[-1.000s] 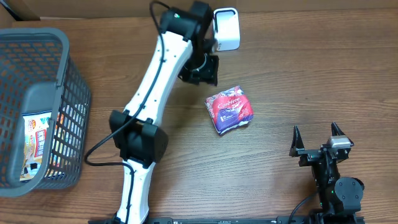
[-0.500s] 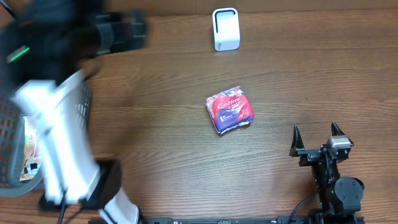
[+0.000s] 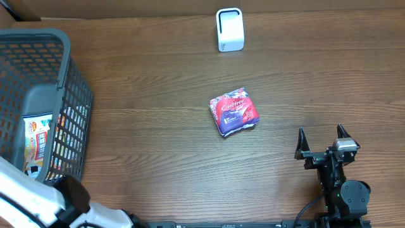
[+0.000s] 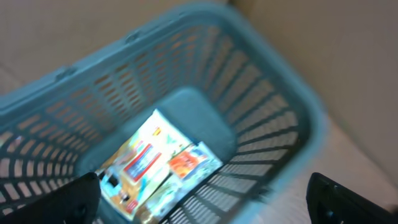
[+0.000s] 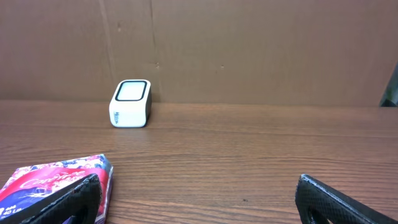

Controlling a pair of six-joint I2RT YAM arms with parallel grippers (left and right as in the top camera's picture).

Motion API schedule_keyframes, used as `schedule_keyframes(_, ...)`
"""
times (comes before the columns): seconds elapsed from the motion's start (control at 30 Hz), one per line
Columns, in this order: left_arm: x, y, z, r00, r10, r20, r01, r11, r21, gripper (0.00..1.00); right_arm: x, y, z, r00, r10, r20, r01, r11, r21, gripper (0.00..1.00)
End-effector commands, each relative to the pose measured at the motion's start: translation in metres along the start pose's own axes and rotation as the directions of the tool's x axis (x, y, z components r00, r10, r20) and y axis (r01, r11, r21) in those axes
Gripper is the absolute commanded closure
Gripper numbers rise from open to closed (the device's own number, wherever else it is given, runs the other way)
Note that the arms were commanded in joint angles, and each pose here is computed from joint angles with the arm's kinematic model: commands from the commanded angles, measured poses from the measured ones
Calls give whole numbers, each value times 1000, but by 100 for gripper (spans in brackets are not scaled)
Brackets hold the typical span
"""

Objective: Scan the item barcode
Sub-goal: 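Reach into the basket and grasp the orange Kleenex pack with left gripper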

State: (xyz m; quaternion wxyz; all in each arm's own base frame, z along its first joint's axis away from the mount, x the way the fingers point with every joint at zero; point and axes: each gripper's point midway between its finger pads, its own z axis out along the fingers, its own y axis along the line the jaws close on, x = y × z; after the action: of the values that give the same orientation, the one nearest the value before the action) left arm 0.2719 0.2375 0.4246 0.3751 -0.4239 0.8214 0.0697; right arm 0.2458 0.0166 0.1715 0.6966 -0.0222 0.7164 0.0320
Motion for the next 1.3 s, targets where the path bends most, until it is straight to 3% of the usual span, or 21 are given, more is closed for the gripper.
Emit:
schedule_keyframes(0.0,9,13,46,991,40,-126,-42,999,-16,1,2,-2,0,1000,-5,3,5,1000,12,0)
schedule_keyframes(0.17,31,16,105,950,110,-292,-105,994,32,4,2,-2,0,1000,-5,3,5,1000,12,0)
schedule_keyframes(0.23,40,18,122,931,123,-344,-116,992,40,0,2,-2,0,1000,-5,3,5,1000,12,0)
schedule_keyframes(0.47,76,34,166,855,111,-506,-123,992,10,0,2,-2,0,1000,-5,3,5,1000,12,0)
schedule_keyframes(0.63,110,32,196,779,164,-605,-135,986,94,0,2,-2,0,1000,-5,3,5,1000,12,0)
schedule_keyframes(0.83,143,28,223,709,276,-649,-179,961,212,0,2,-2,0,1000,-5,3,5,1000,12,0)
schedule_keyframes(1.07,176,36,241,646,330,-688,-211,944,254,0,2,-2,0,1000,-5,3,5,1000,12,0)
schedule_keyframes(1.27,189,34,258,634,392,-667,-254,920,300,3,2,-2,0,1000,-5,3,5,1000,12,0)
